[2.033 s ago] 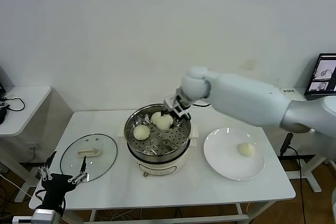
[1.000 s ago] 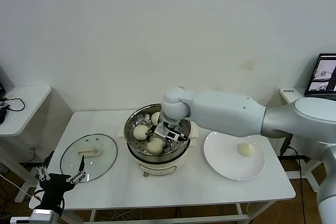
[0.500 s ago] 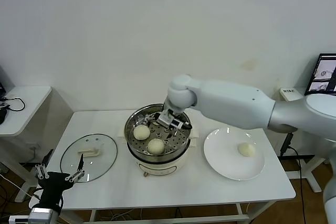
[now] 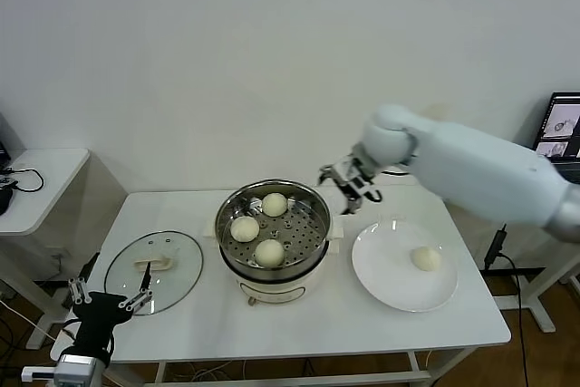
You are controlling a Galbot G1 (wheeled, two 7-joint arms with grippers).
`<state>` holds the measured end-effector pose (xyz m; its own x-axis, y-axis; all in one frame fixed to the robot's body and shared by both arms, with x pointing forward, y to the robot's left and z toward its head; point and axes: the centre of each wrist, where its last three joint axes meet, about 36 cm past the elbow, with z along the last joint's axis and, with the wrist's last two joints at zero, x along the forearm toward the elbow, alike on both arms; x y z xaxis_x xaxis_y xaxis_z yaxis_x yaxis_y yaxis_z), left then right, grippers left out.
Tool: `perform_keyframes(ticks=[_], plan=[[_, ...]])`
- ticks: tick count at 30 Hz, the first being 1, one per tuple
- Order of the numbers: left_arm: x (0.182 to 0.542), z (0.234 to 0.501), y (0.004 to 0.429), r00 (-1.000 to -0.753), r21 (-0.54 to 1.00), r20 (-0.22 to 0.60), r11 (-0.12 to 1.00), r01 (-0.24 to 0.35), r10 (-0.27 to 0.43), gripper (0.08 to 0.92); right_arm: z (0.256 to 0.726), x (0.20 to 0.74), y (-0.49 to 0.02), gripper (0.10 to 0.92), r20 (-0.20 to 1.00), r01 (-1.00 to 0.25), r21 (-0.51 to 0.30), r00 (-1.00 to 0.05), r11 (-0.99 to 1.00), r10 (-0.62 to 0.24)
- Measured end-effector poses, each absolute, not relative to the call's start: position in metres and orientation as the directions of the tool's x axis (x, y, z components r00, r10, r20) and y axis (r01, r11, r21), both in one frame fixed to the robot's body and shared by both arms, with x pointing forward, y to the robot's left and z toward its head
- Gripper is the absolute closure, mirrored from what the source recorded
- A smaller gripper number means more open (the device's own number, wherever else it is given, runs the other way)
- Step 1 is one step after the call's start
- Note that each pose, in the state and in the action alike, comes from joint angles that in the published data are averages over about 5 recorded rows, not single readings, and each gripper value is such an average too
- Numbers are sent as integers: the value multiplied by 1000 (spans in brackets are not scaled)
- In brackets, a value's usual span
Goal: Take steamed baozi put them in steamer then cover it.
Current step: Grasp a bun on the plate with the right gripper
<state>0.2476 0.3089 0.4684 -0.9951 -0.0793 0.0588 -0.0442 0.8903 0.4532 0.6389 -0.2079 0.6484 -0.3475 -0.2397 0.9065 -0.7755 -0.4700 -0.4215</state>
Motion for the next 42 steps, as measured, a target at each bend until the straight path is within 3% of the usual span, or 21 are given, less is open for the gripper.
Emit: perform_keyframes(ticks=[8, 17, 42], plan=[[246, 467, 305, -996, 457, 68, 889, -26, -64, 177, 610, 624, -310, 200, 927, -887, -373, -342, -274, -155], [239, 469, 304, -995, 461, 78, 887, -26, -70, 177, 555, 612, -377, 200, 948, -938, -316, -307, -141, -82], [232, 466, 307, -991, 467, 99, 884, -35, -91, 177, 468, 634, -393, 216, 964, -963, -265, -264, -46, -15]])
